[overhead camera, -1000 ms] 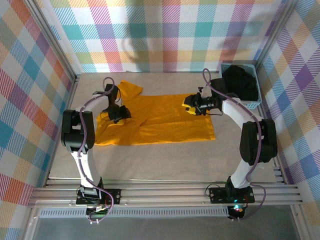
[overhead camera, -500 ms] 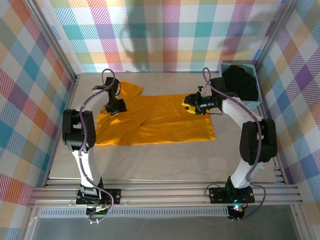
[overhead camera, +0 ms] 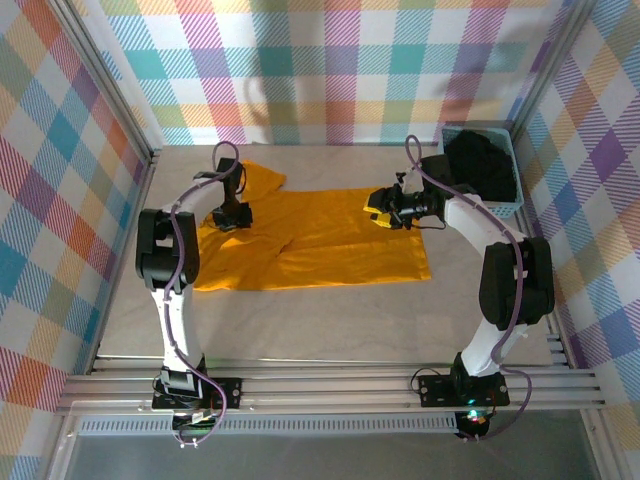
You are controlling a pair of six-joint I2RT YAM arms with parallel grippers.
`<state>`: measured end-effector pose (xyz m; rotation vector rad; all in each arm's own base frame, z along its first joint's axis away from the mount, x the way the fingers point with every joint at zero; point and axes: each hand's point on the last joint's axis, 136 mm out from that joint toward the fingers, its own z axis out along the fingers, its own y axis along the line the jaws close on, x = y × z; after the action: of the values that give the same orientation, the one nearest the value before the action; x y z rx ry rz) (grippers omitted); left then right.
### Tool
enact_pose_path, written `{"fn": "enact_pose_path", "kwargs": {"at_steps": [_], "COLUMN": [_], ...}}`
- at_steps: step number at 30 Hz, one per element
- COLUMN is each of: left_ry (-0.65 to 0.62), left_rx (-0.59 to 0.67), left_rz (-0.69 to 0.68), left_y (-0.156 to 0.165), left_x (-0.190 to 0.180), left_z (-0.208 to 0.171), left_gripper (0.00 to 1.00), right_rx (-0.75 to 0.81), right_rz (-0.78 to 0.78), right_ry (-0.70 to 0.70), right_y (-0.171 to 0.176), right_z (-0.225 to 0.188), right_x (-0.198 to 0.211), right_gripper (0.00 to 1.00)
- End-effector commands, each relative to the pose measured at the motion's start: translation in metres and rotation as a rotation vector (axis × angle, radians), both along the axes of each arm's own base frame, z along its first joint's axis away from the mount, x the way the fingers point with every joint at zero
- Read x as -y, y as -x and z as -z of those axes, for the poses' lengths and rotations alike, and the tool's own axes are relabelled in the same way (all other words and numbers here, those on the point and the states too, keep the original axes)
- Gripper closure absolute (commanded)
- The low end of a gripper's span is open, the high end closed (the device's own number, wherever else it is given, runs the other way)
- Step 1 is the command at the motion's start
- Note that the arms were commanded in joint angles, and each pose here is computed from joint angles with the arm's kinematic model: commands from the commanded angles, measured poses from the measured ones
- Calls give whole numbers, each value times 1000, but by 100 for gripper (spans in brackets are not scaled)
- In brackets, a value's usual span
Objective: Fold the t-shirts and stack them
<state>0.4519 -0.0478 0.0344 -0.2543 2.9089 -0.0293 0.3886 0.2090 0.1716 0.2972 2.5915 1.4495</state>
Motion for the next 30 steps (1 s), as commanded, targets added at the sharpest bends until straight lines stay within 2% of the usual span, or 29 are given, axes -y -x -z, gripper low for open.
{"fn": "enact_pose_path", "kwargs": {"at_steps": [1,5,10,23,30], "left_ry": [-6,-17,-23,-46,-34], "left_rx": [5,11,27,81,81], "left_rz": [8,5,3,-14,-17], "left_y": [-2,-2,-1,0,-7], "left_x": [-1,-3,-4,-7,-3], "left_z": [-4,-7,-16,-47,-47], "left_gripper": [78,91,96,96,93], "right_rx": [18,15,15,16,14], "right_rz": [-25,-25,-21,-26,-29], "right_ry": [-18,-17,-18,-27,-31], "right_y": [1,2,1,-2,-4], "right_z": [-9,-7,-6,-7,-8], "right_x": [-4,-4,-4,-6,-7], "right_gripper": [56,56,56,57,57]}}
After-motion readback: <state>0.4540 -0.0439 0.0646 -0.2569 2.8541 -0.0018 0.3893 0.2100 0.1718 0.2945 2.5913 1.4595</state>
